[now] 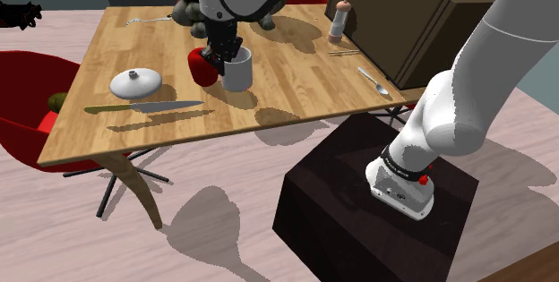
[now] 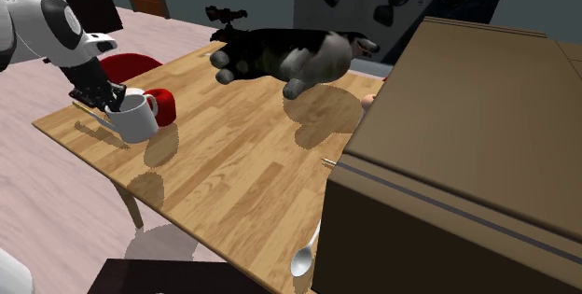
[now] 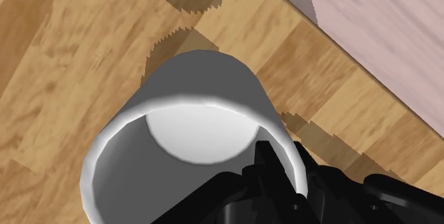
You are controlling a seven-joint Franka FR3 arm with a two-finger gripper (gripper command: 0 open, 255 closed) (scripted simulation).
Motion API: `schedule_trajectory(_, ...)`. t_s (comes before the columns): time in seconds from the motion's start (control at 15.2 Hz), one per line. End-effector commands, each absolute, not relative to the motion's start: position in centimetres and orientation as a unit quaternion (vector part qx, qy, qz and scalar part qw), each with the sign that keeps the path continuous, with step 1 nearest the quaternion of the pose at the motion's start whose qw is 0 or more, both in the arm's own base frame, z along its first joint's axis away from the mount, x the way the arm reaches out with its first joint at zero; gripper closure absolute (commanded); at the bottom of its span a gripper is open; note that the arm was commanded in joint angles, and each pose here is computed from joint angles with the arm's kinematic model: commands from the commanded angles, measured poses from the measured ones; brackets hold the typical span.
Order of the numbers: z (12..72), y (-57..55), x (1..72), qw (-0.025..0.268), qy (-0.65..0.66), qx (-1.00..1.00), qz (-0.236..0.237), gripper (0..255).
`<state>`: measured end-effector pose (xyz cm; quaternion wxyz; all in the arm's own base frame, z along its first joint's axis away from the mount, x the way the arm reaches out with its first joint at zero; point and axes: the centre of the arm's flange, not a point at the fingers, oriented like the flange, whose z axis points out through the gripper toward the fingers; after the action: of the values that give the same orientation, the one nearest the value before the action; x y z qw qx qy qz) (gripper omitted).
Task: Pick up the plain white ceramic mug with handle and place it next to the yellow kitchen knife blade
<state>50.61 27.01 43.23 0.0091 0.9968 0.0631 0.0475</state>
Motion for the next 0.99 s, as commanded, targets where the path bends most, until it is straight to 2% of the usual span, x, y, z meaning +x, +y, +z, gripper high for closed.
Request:
schedule_trajectory(0.0,42.2,27.0,50.7,0.009,0.063,0.997,0.048,255)
schedule_trajectory(0.92,35.9,27.0,50.7,0.009,0.063,0.997,0.048,255)
